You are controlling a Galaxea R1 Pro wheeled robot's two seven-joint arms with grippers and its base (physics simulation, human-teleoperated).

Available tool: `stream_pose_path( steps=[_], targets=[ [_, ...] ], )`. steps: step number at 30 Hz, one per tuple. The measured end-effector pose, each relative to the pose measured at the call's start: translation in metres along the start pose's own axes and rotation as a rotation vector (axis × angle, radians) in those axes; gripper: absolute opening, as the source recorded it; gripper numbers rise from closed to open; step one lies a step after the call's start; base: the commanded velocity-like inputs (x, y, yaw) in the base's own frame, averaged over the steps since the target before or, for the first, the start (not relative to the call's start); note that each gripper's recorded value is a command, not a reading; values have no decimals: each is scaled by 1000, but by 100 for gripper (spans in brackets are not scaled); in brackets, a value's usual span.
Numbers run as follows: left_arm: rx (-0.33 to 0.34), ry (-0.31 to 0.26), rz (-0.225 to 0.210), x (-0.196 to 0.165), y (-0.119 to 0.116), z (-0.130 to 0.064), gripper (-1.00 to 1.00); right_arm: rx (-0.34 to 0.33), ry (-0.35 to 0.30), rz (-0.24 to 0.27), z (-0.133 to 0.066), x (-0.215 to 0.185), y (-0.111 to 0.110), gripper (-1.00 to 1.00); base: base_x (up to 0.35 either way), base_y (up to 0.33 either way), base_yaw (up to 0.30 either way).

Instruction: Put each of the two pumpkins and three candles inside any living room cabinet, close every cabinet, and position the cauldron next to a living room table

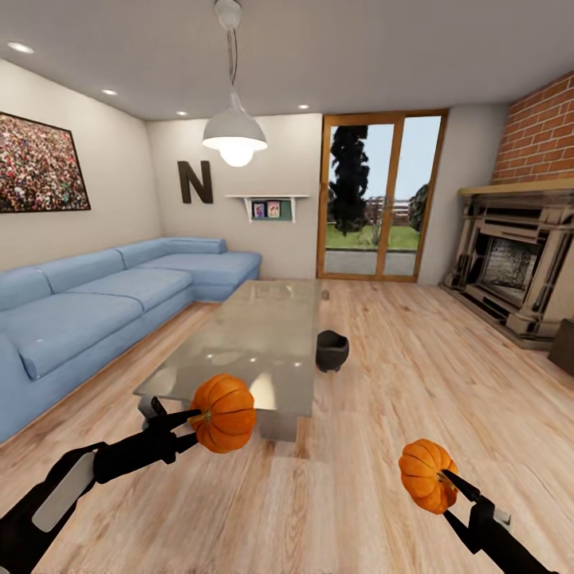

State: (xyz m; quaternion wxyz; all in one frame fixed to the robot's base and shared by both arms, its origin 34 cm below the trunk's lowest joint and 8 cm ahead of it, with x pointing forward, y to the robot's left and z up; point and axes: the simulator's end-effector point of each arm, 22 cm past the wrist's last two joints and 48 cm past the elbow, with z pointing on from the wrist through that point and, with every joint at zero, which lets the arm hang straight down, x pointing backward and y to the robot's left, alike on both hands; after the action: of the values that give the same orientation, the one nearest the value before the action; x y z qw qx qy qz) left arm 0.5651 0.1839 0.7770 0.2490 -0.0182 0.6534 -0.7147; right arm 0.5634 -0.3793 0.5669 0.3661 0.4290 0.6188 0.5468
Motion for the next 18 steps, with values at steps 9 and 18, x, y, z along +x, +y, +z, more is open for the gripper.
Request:
stream_pose_path(
  steps=[9, 18],
  targets=[
    [-3, 6, -6, 1, 5, 2, -100, 17, 3, 4, -1, 0, -7, -100, 0, -245, 71],
    [-11, 7, -15, 2, 12, 1, -100, 28, -1, 4, -1, -2, -12, -100, 0, -275, 81]
  ],
)
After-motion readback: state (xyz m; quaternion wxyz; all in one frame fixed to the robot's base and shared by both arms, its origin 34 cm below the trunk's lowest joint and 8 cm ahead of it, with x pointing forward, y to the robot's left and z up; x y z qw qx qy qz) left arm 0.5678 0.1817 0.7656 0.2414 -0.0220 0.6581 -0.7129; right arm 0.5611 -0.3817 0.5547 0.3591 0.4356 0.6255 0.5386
